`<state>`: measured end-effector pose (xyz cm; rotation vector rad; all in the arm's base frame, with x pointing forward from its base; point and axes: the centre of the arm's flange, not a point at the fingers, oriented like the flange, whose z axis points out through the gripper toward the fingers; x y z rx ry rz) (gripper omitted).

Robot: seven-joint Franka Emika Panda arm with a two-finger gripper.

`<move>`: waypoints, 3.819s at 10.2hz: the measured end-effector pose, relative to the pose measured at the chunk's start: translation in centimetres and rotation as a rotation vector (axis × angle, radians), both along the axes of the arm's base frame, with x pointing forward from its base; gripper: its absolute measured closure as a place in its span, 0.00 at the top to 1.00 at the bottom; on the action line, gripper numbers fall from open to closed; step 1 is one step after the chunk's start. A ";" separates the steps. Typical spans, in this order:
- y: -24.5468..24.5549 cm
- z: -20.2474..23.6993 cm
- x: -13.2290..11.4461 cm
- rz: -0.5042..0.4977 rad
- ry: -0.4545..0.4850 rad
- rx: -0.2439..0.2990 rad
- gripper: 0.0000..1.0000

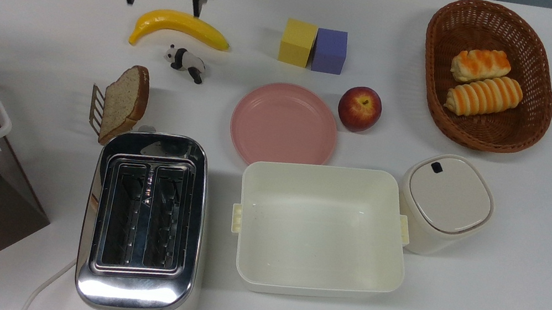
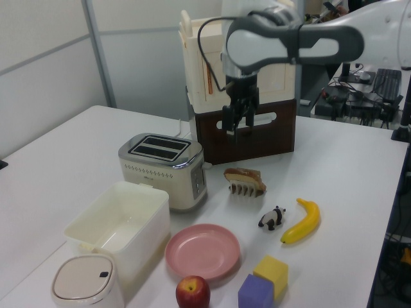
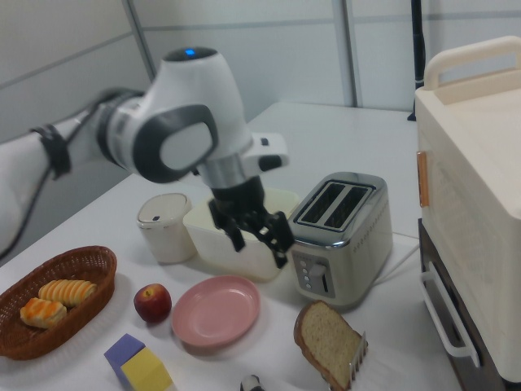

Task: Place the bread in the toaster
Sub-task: 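Move the gripper over the bread slice in the metal rack, then lower the open gripper and close it on the bread slice's crust, then lift the bread slice up out of the metal rack, then carry the bread slice over the toaster slot and lower it in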

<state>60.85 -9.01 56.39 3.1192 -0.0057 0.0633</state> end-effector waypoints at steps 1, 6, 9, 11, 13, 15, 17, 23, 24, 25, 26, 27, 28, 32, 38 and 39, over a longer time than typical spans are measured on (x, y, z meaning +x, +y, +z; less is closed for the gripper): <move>-0.4 -2.2 1.4 0.006 -0.007 -0.024 1.00; -1.4 -9.4 4.3 0.029 0.054 -0.081 1.00; -2.3 -11.1 4.4 0.038 0.091 -0.126 1.00; -3.4 -13.1 4.5 0.029 0.122 -0.130 1.00; -4.1 -13.8 4.4 0.021 0.136 -0.132 1.00; -4.2 -14.8 4.1 0.028 0.158 -0.144 1.00; -4.2 -16.1 4.2 0.030 0.179 -0.141 1.00; -4.4 -16.9 4.5 0.039 0.174 -0.158 0.25; -4.4 -16.9 4.5 0.039 0.173 -0.158 0.14; -4.4 -16.8 4.5 0.039 0.173 -0.158 0.14; -4.4 -16.8 4.6 0.039 0.172 -0.158 0.14; -4.4 -16.7 4.6 0.039 0.169 -0.159 0.14; -4.5 -16.3 4.7 0.037 0.162 -0.161 0.14; -5.2 -6.2 4.4 -0.014 -0.006 -0.195 0.14; -0.9 1.0 4.5 -0.029 -0.167 -0.194 0.14; 0.7 2.2 5.1 -0.017 -0.228 -0.176 0.14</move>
